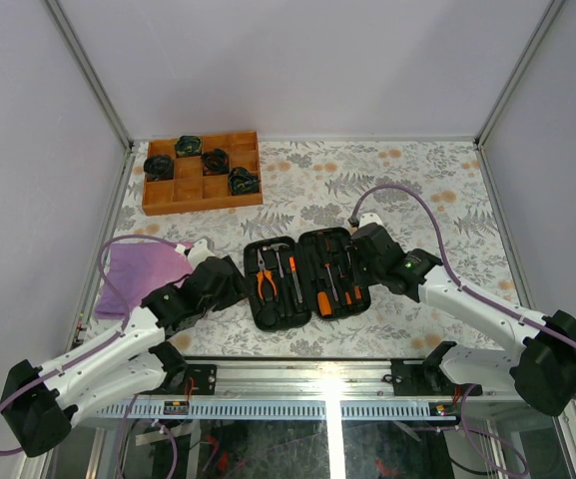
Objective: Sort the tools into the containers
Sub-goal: Place the screwdriver in the storage box.
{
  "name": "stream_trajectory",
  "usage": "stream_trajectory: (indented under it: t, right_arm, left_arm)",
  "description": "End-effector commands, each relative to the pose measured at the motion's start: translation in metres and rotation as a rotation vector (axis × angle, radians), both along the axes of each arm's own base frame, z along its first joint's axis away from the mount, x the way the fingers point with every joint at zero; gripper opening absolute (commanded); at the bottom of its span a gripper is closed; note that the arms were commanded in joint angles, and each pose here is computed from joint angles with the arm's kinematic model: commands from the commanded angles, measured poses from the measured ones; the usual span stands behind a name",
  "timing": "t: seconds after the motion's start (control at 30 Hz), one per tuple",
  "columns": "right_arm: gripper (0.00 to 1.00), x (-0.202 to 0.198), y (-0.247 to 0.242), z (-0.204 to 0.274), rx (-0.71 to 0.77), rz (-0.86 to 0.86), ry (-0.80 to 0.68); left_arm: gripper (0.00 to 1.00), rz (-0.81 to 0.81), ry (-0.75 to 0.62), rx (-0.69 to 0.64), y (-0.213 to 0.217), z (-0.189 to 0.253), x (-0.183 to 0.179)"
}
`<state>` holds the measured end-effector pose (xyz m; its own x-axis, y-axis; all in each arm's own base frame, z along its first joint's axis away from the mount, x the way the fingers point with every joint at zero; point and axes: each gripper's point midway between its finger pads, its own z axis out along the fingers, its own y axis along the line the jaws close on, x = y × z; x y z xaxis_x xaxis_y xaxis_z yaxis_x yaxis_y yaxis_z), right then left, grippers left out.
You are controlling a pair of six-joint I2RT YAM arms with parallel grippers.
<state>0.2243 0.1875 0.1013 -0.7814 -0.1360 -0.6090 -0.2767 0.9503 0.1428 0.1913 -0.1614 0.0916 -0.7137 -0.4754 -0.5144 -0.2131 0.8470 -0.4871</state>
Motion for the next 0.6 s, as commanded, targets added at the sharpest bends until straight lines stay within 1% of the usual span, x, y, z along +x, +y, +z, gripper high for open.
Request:
stream_trajectory:
  t: [0.0,0.23,0.43,0.57]
  right_arm:
    - [0.06,0.007,0.014,0.02,0.1,-0.025,-0.027]
    - [0.06,0.005,0.013,0.013,0.102,-0.057,-0.002]
    - [0.05,0.01,0.006,0.022,0.135,-0.121,-0.062]
    - [0.04,0.011,0.002,0.025,0.142,-0.148,-0.077]
  left_arm:
    - [0.56,-0.005,-0.014,0.001,0.001,0.001,0.0]
    - [0.57,-0.006,-0.018,0.005,0.001,0.0,0.0]
    - [0.59,-0.004,-0.033,0.02,0.004,0.001,0.003]
    - [0.59,-0.003,-0.034,0.033,0.005,0.0,0.003]
